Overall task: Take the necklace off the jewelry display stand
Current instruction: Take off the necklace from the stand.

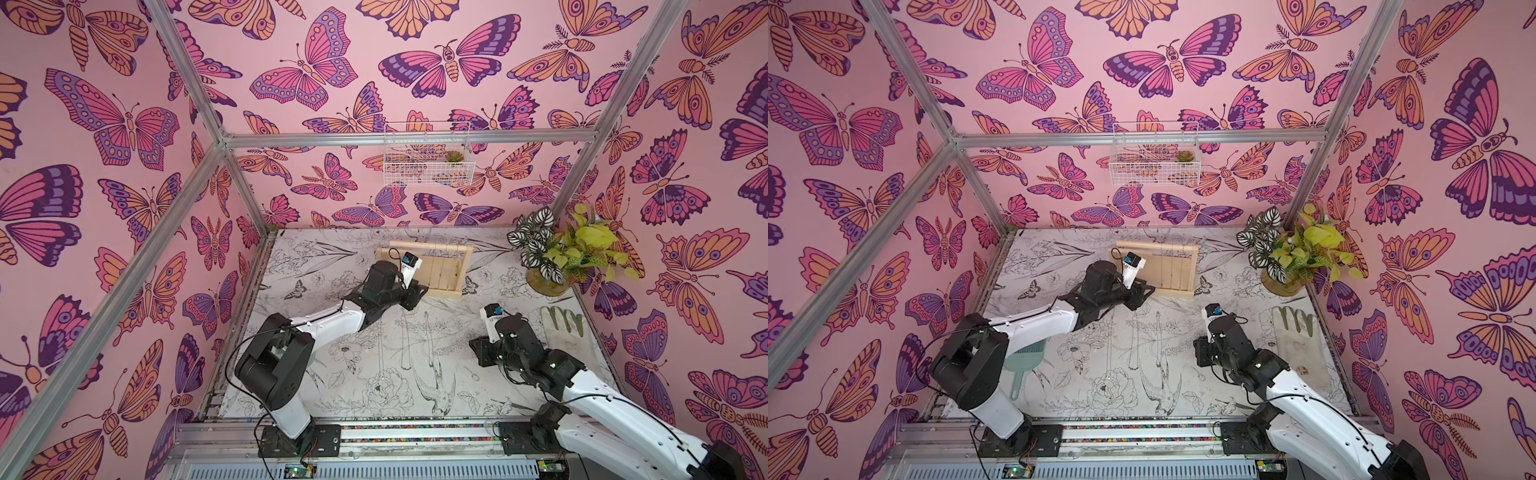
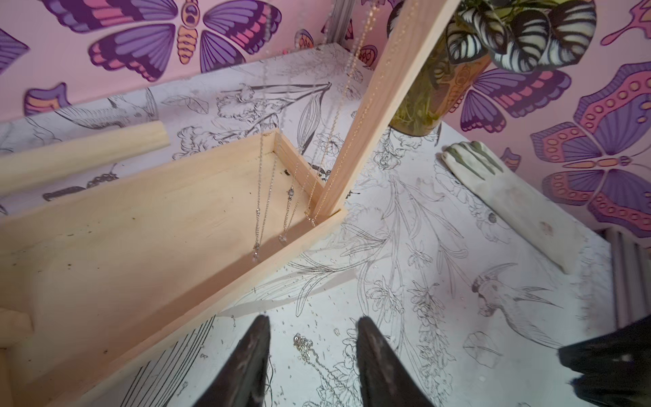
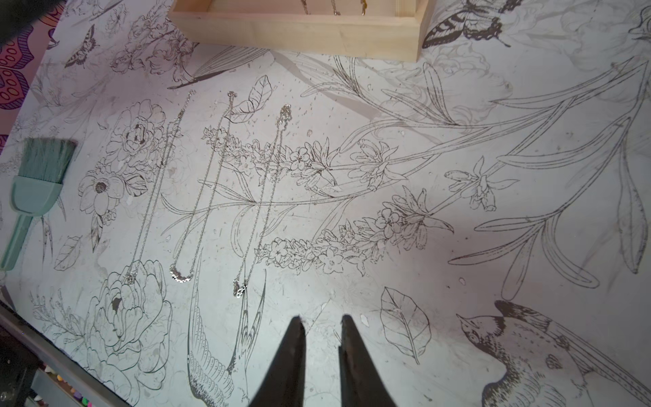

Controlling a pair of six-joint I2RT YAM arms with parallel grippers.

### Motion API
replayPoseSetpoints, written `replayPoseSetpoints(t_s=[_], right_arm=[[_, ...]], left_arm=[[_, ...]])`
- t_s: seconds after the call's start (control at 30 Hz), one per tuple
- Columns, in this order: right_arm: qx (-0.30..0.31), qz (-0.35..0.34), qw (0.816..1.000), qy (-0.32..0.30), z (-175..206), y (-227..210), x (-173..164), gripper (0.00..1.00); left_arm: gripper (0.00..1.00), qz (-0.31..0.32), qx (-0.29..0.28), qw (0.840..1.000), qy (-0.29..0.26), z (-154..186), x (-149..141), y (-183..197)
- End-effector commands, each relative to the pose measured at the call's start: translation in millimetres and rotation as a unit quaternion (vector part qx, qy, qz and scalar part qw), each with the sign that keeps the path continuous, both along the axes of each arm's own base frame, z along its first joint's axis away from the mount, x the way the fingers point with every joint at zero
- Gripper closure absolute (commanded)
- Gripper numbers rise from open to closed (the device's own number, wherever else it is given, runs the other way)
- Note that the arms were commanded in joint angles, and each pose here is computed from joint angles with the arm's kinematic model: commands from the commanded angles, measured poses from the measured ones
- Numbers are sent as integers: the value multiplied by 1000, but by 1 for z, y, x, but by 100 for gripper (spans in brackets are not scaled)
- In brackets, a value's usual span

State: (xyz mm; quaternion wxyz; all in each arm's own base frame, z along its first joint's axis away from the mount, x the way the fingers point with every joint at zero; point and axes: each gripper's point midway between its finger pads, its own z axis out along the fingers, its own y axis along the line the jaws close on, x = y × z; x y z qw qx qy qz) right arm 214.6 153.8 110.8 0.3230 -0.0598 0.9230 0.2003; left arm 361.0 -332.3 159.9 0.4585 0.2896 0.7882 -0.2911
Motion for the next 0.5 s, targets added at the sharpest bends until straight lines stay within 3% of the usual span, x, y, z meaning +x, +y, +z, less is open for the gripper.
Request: replayPoseSetpoints(t_s=[0.0, 0.2, 0.3, 0.47], right_arm=[[9, 0, 1000, -22, 18, 4, 9, 78], [2, -2, 1000, -21, 16, -1, 5, 78], [-1, -3, 1000, -23, 15, -4, 3, 78], [-3, -4, 1000, -24, 16, -6, 1, 78]], left_arm=[[56, 67, -27, 989, -128, 42, 15, -3], [71, 92, -45, 969, -225, 68, 11, -20], [69, 115, -19, 956, -270, 73, 14, -26], [68, 120, -2, 952, -281, 70, 26, -33]])
